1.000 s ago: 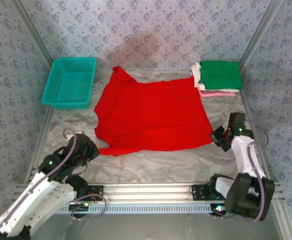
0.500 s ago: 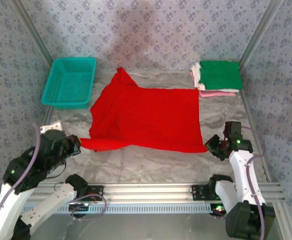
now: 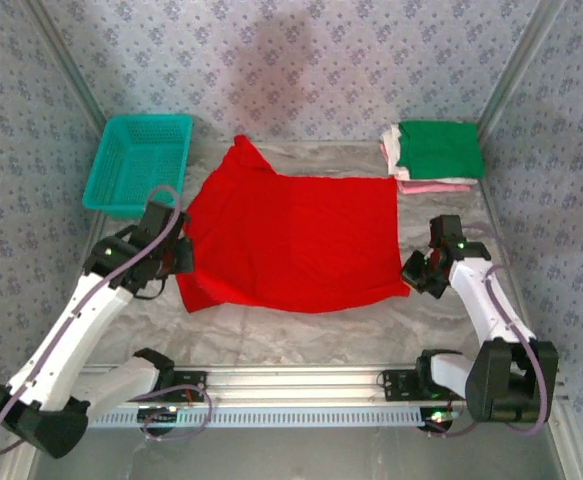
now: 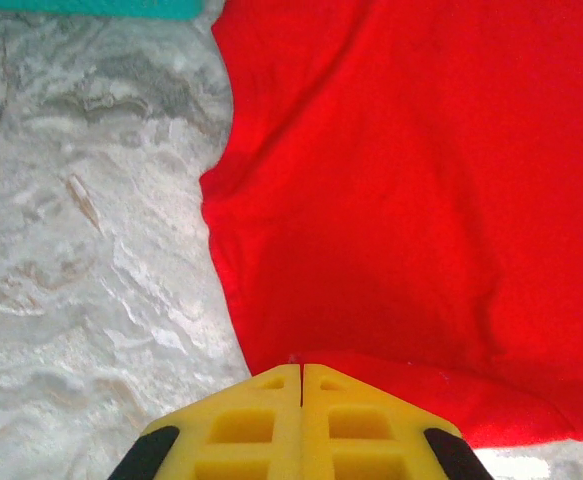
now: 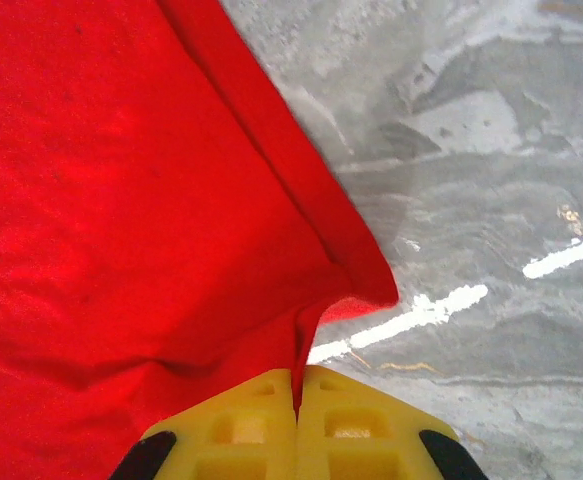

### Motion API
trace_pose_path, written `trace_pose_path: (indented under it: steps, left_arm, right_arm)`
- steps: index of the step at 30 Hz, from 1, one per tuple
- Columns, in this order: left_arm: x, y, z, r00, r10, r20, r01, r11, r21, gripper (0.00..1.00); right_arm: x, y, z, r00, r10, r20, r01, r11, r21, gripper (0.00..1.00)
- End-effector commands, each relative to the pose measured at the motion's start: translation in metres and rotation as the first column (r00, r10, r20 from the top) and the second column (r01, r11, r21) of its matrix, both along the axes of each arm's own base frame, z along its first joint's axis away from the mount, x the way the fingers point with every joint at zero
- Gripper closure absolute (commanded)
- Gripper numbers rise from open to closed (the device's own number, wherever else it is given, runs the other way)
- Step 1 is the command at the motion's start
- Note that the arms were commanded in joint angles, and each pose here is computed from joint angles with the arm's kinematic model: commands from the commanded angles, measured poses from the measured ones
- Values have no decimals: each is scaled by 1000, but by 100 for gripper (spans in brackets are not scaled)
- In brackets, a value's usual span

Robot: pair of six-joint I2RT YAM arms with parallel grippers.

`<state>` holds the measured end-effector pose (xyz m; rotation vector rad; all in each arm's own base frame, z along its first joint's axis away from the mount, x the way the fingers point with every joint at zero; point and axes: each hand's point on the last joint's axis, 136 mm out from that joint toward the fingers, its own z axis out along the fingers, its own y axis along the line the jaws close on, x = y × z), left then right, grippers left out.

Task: Fold and stack the t-shirts

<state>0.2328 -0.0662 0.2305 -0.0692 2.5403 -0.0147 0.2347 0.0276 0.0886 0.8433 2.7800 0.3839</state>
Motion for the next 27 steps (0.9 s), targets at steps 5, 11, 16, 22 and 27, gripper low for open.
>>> trace_pose_path:
  steps: [5,11,16,22,27]
  left_arm:
    - [44,-17,14,987,-163,-5,163,985,60,100]
    - [79,-35,8,964,-262,-53,267,957,113,100]
    - [104,-31,-6,962,-262,-81,272,952,143,100]
    - [127,-25,-21,956,-261,-132,283,938,199,100]
    - [148,-24,-14,953,-275,-127,299,920,252,100]
  right_arm:
    - [32,-6,5,999,42,-2,-42,998,-55,94]
    - [49,-3,-10,995,94,-44,-96,994,-54,93]
    - [56,-2,-17,994,95,-57,-98,994,-46,91]
    - [62,5,-24,994,89,-70,-90,996,-4,91]
    - [72,4,-16,996,80,-43,-81,997,-7,90]
